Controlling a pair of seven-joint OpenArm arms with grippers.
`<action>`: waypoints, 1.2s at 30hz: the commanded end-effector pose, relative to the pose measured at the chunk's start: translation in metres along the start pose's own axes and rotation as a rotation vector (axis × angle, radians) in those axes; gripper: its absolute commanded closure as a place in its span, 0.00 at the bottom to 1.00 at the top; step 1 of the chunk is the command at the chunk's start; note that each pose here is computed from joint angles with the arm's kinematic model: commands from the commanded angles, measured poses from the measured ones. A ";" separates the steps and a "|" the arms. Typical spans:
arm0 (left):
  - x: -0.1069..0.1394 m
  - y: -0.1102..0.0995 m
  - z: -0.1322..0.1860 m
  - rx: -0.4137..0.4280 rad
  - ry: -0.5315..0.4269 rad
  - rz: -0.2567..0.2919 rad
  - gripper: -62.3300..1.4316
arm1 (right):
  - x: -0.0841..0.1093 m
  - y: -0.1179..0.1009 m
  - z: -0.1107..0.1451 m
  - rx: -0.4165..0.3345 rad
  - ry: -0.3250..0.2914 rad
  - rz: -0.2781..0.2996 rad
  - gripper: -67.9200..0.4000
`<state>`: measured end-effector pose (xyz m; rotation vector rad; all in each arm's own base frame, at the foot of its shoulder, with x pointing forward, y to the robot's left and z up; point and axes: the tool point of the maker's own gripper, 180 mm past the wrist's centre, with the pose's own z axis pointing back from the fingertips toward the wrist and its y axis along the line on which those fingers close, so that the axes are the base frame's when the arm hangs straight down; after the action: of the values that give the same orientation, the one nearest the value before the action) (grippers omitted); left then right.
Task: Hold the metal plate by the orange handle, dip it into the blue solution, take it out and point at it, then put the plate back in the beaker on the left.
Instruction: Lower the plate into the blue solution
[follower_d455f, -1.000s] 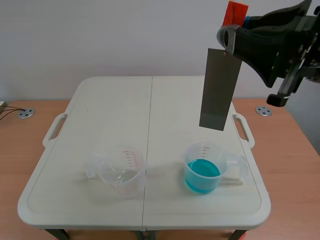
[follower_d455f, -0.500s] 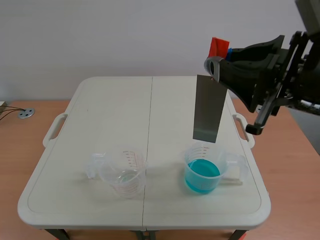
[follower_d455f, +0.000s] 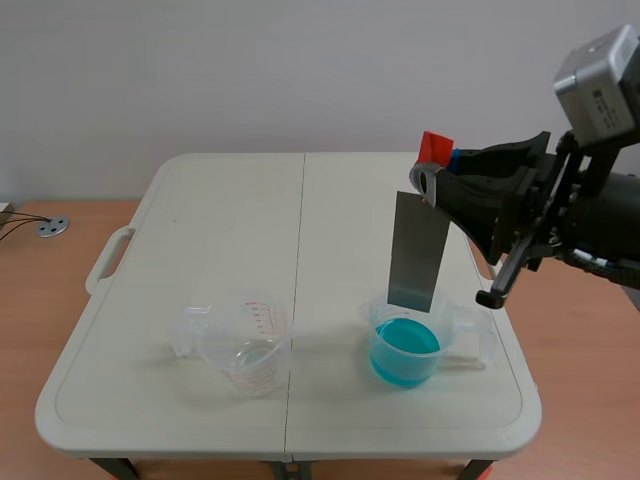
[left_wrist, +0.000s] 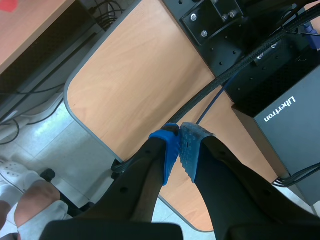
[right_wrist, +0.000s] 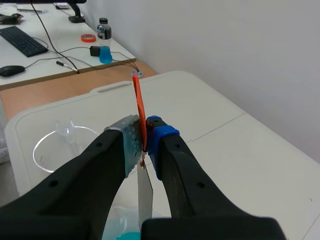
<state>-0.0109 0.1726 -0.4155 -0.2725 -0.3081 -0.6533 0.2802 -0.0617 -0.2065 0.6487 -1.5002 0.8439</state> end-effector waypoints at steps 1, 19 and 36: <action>0.003 -0.001 0.001 -0.005 -0.009 -0.004 0.91 | 0.007 0.002 -0.002 0.020 -0.034 -0.002 0.98; 0.001 0.000 0.000 -0.002 0.007 -0.009 0.91 | -0.031 0.007 -0.009 0.063 -0.001 -0.047 0.98; 0.001 0.000 0.000 -0.002 0.007 -0.009 0.91 | -0.064 0.005 0.003 0.050 0.063 -0.070 0.98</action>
<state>-0.0125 0.1749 -0.4170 -0.2630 -0.2905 -0.6596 0.2766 -0.0635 -0.2814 0.6965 -1.3623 0.8413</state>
